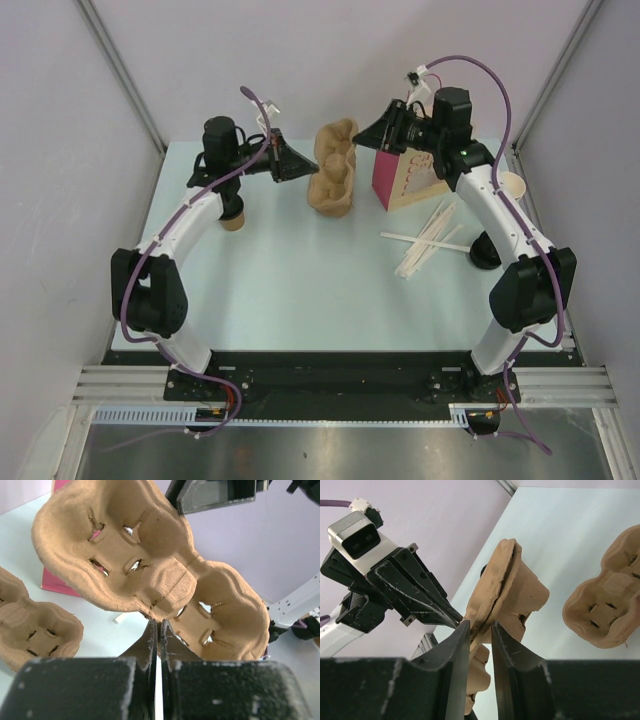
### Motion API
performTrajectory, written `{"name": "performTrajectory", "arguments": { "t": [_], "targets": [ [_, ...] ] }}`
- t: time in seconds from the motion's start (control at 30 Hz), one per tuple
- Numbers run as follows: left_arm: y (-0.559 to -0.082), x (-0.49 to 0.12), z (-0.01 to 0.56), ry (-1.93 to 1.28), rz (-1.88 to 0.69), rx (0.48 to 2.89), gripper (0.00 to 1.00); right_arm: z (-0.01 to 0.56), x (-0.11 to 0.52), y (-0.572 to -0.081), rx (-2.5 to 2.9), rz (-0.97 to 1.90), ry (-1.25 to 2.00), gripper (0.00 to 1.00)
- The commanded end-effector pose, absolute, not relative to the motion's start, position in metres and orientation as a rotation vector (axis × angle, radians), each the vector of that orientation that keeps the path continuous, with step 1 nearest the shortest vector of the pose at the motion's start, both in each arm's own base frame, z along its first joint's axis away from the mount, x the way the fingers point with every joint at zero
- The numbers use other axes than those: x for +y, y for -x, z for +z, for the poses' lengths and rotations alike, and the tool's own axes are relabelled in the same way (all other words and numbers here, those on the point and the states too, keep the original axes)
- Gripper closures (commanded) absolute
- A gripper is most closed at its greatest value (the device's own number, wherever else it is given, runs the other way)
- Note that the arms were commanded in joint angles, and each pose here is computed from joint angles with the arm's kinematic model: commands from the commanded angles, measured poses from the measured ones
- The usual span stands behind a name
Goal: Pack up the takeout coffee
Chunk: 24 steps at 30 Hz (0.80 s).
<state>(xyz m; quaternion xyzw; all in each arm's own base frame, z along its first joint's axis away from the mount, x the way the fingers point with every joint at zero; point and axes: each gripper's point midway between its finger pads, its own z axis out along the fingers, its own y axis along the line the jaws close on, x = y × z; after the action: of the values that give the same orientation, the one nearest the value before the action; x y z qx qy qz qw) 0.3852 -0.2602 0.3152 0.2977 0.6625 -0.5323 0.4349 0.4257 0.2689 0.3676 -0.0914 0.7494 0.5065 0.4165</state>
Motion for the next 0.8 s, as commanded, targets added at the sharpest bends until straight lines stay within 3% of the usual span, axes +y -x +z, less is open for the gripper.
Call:
{"name": "performTrajectory", "arguments": {
  "t": [0.0, 0.17, 0.6, 0.77],
  "targets": [
    [-0.384, -0.256, 0.351, -0.741, -1.325, 1.526, 1.0, 0.383, 0.27, -0.418, 1.836, 1.298, 0.261, 0.7],
    [-0.395, -0.247, 0.35, -0.63, -1.416, 1.546, 1.0, 0.394, 0.262, -0.416, 1.811, 1.317, 0.262, 0.54],
    [-0.399, -0.246, 0.349, -0.609, -1.44, 1.545, 1.0, 0.407, 0.261, -0.411, 1.768, 1.354, 0.29, 0.54],
    [-0.402, -0.245, 0.342, -0.586, -1.442, 1.569, 1.0, 0.412, 0.258, -0.409, 1.755, 1.361, 0.293, 0.35]
  ]
}}
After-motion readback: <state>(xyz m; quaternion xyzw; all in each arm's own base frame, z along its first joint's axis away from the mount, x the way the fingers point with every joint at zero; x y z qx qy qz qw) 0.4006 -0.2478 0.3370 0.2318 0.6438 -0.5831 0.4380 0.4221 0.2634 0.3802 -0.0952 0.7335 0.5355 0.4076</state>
